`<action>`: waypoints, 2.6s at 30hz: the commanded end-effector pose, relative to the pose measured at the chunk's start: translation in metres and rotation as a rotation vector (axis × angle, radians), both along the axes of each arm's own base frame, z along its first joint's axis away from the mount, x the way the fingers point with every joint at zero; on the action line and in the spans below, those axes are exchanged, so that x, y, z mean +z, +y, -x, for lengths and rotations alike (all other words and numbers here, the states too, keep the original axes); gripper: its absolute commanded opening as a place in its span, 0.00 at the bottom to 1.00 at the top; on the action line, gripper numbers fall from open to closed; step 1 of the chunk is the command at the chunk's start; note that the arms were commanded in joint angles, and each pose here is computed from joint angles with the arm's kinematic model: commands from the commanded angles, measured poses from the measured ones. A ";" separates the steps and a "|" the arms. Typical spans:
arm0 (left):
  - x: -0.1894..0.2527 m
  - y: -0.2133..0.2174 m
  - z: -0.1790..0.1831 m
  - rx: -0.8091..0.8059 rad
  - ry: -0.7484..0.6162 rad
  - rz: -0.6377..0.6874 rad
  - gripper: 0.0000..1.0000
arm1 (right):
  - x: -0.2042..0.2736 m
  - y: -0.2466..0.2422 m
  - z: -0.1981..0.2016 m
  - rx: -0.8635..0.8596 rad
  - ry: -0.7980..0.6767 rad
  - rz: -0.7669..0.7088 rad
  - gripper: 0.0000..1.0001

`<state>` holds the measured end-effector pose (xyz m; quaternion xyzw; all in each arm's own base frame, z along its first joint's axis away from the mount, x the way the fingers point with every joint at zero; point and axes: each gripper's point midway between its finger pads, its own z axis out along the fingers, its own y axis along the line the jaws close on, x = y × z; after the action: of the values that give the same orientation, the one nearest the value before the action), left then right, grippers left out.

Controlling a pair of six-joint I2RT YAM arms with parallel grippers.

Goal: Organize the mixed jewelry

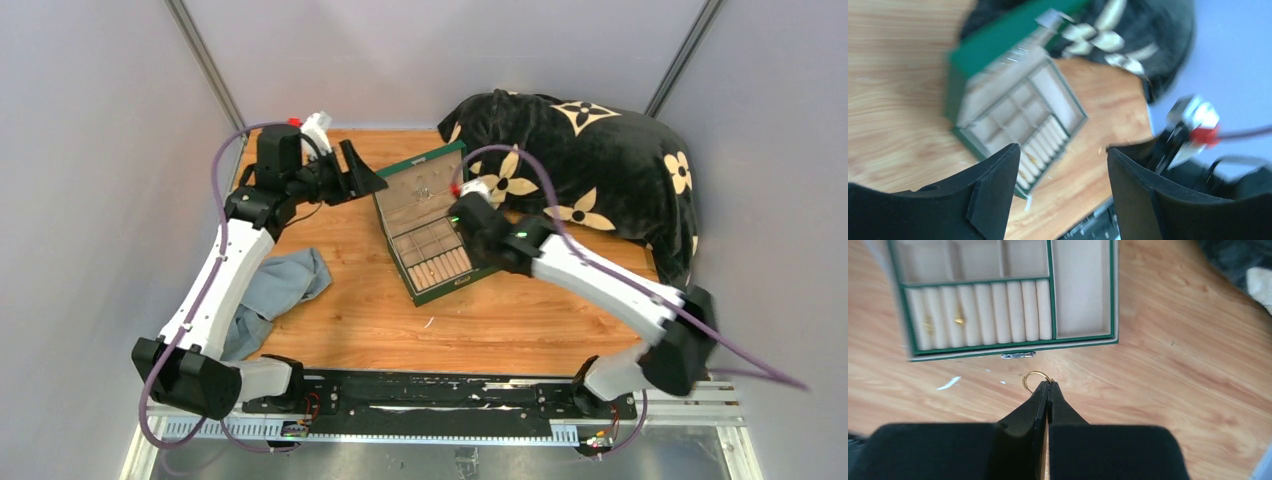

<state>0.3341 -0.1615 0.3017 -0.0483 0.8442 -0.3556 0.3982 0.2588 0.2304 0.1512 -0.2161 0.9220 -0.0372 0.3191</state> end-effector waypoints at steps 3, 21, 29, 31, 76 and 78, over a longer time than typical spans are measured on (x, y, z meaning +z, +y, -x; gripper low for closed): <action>0.021 -0.103 0.073 -0.572 -0.040 0.152 0.70 | 0.102 0.003 0.007 0.124 -0.152 -0.455 0.00; 0.002 -0.160 0.092 -0.763 0.055 0.320 0.58 | 0.174 0.027 0.018 0.199 -0.209 -0.732 0.00; 0.004 -0.164 0.093 -0.781 0.054 0.354 0.45 | 0.175 0.030 0.018 0.204 -0.205 -0.743 0.00; 0.004 -0.166 0.096 -0.795 0.062 0.360 0.43 | 0.176 0.030 0.017 0.205 -0.209 -0.740 0.00; 0.043 -0.162 0.132 -1.044 -0.098 0.417 0.00 | 0.234 0.022 0.064 0.526 0.114 -1.430 0.56; 0.043 -0.162 0.132 -1.044 -0.091 0.419 0.00 | 0.230 0.024 0.066 0.535 0.145 -1.428 0.54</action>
<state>0.2104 -0.3248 0.3259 0.2883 0.6719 -0.6598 0.1737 0.2089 0.2540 0.3691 -0.1367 0.6839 0.6323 0.3372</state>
